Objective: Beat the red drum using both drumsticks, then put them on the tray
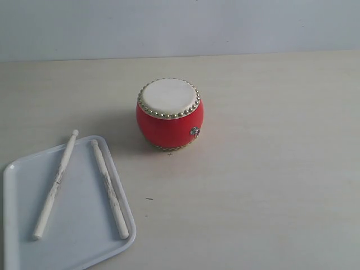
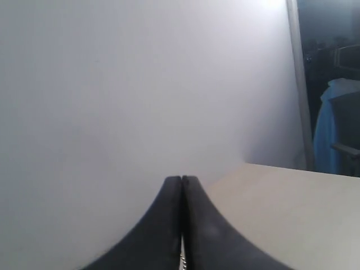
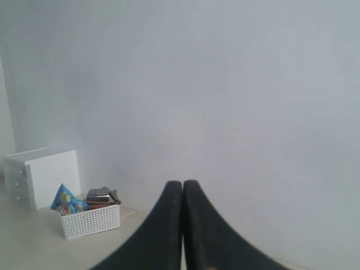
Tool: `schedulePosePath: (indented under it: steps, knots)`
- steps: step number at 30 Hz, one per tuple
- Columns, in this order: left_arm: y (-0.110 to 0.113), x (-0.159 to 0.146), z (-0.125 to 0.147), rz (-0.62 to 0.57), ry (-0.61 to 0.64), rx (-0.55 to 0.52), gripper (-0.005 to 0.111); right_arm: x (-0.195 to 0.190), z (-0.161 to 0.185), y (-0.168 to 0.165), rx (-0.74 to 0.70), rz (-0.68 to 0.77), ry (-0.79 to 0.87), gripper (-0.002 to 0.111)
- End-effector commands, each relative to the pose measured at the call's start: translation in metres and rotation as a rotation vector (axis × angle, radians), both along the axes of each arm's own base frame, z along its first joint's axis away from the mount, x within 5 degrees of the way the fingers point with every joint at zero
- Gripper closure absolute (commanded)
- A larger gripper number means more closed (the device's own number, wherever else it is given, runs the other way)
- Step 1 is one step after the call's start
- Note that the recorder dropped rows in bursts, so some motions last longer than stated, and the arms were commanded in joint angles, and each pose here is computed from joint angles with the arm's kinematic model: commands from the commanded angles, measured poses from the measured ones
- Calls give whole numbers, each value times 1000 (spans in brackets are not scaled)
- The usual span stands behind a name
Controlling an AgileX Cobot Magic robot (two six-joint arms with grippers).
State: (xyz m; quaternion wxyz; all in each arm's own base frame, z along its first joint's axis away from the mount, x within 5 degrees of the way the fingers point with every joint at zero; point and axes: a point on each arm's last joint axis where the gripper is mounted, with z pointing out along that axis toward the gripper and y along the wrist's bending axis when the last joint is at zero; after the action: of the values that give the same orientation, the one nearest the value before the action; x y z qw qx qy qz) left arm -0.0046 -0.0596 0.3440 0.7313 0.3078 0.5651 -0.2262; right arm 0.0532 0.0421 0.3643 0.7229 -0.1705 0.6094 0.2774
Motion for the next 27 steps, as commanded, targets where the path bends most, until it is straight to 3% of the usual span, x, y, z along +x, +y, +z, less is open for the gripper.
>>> schedulePosePath:
  steps: [1,17,20,27]
  knots:
    - [-7,0,-17,-108,4,1,107,-5,-26,-7,32,-34,-3,108]
    - [-9,29,-104,-138,177,-108,107,0,-144,-16,-5,-140,97,108]
    - [-9,33,-125,-133,232,-113,107,0,-148,-15,-8,-139,113,108]
    - [-10,33,-131,-129,259,-70,107,-2,-153,-11,-51,-92,148,108]
